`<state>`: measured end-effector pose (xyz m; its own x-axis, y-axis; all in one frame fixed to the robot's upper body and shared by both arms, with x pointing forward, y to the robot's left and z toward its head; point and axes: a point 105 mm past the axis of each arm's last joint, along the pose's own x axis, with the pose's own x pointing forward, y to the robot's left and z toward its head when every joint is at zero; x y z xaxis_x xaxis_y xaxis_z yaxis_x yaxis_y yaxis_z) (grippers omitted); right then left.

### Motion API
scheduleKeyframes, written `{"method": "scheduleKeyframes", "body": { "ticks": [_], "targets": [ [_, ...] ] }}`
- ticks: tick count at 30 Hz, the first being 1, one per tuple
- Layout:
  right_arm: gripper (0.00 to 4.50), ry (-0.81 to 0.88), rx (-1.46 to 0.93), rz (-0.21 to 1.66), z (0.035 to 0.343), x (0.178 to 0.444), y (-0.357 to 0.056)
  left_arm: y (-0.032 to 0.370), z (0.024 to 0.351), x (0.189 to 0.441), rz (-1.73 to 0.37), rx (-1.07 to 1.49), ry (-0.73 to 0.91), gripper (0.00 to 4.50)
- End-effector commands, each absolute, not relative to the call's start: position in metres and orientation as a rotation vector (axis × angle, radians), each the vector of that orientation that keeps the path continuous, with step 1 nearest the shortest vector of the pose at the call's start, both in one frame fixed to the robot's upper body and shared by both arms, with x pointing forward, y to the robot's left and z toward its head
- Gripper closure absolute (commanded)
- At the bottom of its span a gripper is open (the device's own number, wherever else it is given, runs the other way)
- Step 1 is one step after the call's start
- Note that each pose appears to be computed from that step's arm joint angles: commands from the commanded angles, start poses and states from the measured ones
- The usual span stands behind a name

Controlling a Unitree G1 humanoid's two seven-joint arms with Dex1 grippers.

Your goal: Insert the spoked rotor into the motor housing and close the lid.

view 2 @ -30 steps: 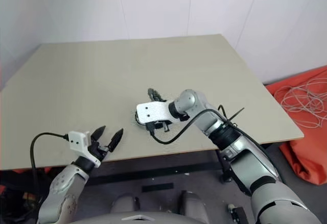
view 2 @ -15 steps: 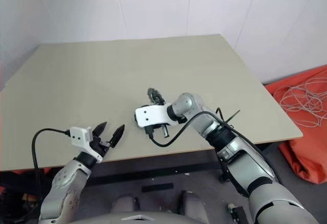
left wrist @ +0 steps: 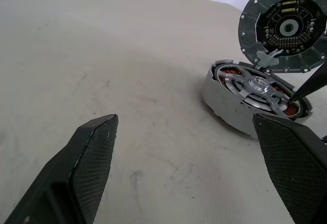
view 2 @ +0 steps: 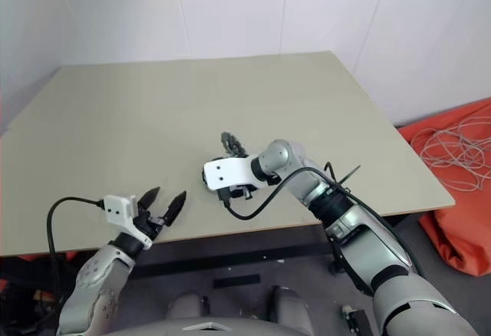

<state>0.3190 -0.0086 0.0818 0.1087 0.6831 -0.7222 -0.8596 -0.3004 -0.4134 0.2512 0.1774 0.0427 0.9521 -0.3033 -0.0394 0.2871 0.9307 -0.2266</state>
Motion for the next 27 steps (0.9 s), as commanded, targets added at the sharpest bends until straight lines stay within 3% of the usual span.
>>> {"method": "scheduleKeyframes", "body": {
  "ticks": [1,10,13,17,27],
  "targets": [
    [2.53,0.206,-1.104,1.517,0.094,0.327,-0.009,0.176,0.054,0.254,-0.310,-0.209,0.021,0.00],
    [2.53,0.256,-1.095,1.482,0.088,0.335,-0.007,0.173,0.061,0.261,-0.307,-0.205,0.009,0.00],
    [3.15,0.249,-1.094,1.486,0.089,0.335,-0.005,0.174,0.062,0.263,-0.304,-0.204,0.007,0.00],
    [4.45,0.238,-1.089,1.484,0.092,0.335,-0.003,0.177,0.062,0.263,-0.300,-0.205,0.007,0.00],
    [4.48,0.297,-0.998,1.410,0.095,0.336,-0.002,0.182,0.052,0.255,-0.295,-0.210,0.017,0.00]
  ]
}}
